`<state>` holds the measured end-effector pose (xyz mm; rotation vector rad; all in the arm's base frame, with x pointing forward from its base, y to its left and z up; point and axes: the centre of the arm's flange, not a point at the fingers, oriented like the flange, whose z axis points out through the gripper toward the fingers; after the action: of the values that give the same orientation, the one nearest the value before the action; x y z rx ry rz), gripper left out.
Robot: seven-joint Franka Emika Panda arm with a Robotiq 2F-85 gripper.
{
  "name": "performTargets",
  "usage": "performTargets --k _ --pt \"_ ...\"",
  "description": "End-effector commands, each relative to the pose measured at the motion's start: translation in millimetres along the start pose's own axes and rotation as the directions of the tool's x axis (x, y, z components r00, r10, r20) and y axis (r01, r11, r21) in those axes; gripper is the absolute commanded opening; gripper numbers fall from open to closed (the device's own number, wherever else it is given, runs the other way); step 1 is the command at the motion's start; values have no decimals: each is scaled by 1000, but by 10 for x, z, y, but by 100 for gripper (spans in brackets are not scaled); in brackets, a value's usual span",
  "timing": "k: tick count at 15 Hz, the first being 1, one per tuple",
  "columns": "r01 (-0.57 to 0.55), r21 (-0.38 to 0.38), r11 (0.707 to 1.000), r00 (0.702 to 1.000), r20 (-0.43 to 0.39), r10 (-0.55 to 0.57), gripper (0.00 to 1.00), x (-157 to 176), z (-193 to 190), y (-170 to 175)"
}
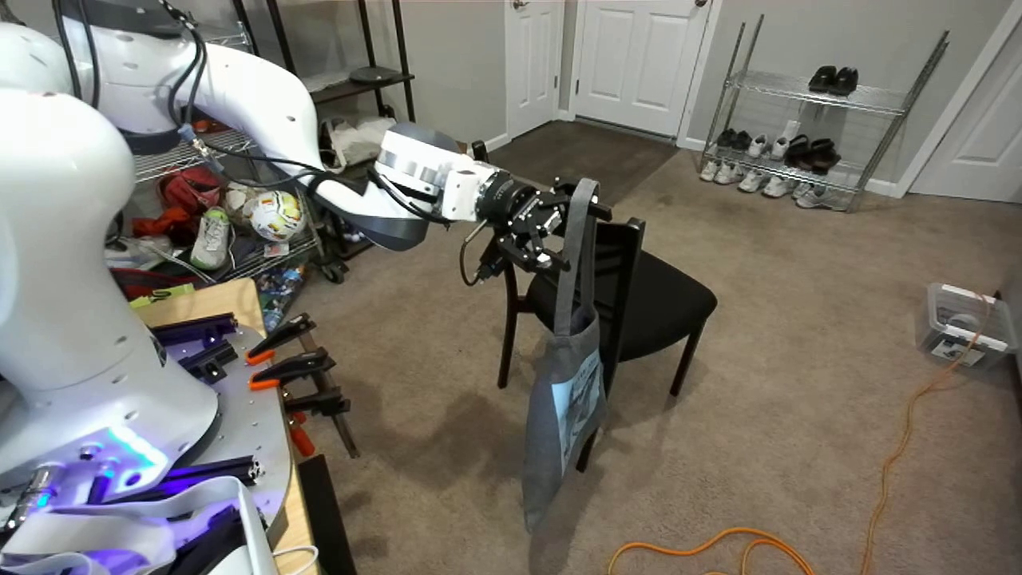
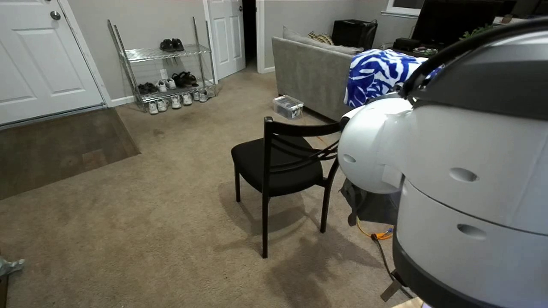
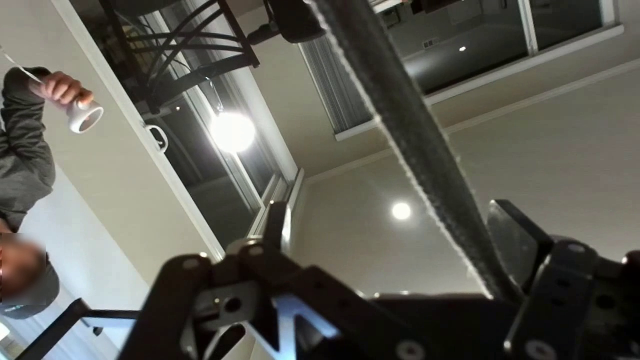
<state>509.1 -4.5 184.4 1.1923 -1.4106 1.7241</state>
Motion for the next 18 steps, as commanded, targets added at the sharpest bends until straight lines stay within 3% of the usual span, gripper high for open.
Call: performTargets --k 1,7,11,18 --pt "-29 -2 1000 999 29 29 100 -121 287 143" --pt "-84 -3 996 996 -42 83 100 167 606 65" --pt "-155 -20 988 988 -25 154 100 453 818 -52" --pt "-126 -158 979 991 21 131 100 300 1244 141"
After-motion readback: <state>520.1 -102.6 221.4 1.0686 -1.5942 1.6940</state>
